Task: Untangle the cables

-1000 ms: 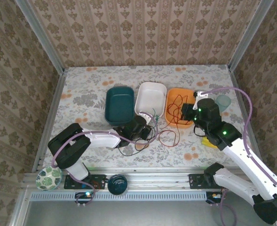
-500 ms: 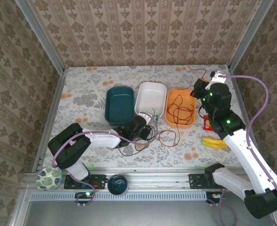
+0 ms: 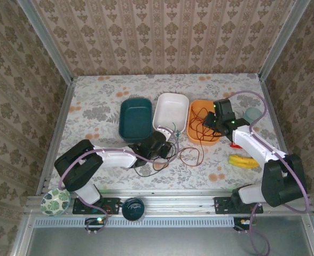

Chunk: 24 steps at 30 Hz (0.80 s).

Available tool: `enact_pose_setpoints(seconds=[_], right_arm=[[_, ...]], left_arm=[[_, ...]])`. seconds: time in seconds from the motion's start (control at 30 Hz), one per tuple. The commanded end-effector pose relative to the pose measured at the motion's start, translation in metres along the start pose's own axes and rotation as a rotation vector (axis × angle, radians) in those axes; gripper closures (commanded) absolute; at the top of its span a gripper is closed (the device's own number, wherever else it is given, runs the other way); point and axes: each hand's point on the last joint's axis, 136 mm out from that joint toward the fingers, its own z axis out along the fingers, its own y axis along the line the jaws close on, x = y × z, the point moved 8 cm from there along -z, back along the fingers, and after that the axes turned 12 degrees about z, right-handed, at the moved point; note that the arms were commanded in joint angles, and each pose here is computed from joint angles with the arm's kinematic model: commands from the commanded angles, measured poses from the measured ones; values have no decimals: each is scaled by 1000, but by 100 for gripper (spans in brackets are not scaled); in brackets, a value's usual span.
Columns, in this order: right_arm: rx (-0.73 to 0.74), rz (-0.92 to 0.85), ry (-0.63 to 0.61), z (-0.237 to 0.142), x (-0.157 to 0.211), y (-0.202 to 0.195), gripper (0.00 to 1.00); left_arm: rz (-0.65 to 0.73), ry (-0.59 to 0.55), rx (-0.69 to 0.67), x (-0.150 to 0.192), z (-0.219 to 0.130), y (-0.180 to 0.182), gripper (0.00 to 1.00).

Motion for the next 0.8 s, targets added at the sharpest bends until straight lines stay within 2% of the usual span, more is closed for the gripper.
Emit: enact_pose_setpoints(seconds=[0.0, 0.13, 0.23, 0.27, 0.33, 0.43, 0.6, 0.77], right_arm=[[19, 43, 59, 5, 10, -6, 100], [46, 44, 73, 17, 10, -6, 99], [70, 32, 78, 22, 7, -4, 93], [80, 31, 80, 23, 6, -4, 87], [110, 25, 82, 24, 4, -4, 66], [126, 17, 40, 16, -3, -1, 56], [98, -28, -61, -10, -18, 7, 48], [85, -73, -112, -37, -19, 11, 47]], left_arm=[[14, 43, -5, 7, 1, -2, 100], [16, 42, -4, 6, 1, -2, 100], [12, 38, -12, 5, -1, -2, 100], [12, 33, -14, 5, -2, -2, 100], [11, 31, -18, 5, -3, -2, 100], [12, 32, -18, 4, -4, -2, 100], [14, 19, -13, -2, -5, -2, 100], [15, 5, -9, -8, -4, 0, 100]])
